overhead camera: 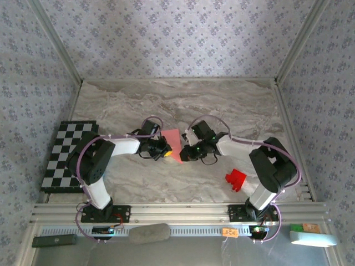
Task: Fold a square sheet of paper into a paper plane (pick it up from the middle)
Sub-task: Third fold the triangle at the center of the table.
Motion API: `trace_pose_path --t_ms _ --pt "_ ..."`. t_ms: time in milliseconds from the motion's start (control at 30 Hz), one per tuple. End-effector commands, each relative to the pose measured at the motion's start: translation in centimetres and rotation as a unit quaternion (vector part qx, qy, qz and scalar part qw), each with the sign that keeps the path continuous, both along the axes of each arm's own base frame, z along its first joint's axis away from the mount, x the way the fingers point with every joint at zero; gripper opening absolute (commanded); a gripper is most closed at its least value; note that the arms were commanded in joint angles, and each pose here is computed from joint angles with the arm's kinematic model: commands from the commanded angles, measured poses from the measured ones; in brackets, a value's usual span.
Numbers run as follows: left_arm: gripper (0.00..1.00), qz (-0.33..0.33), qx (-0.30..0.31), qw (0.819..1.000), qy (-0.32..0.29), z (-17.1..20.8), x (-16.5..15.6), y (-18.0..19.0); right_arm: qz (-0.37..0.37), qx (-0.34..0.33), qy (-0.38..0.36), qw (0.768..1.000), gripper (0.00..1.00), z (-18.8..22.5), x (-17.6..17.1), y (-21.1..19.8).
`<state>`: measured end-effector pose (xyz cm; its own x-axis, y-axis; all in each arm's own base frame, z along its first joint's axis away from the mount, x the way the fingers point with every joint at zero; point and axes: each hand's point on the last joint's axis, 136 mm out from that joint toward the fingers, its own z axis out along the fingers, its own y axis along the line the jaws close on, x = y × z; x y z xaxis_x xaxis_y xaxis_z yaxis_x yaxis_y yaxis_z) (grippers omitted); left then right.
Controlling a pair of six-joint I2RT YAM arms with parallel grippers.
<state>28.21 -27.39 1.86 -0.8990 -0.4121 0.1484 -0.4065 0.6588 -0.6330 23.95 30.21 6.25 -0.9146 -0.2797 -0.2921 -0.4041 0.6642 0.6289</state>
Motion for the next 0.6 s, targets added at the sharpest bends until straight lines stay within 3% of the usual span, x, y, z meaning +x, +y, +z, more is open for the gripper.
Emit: trace_pose_path --t_ms 0,333,567 --pt "0.00 0.006 0.057 0.998 0.028 -2.8 -1.1 2.1 -0.022 -0.017 -0.001 1.000 0.06 -1.1 1.7 0.4" --pt "0.00 -0.010 0.026 1.000 0.001 -1.1 -0.2 0.7 -0.013 -0.047 0.023 0.999 0.05 -4.1 2.1 1.4" --pt "0.06 -0.042 0.022 0.997 -0.061 1.5 1.2 0.2 0.000 -0.129 0.037 0.991 0.05 -6.9 0.6 -1.0"
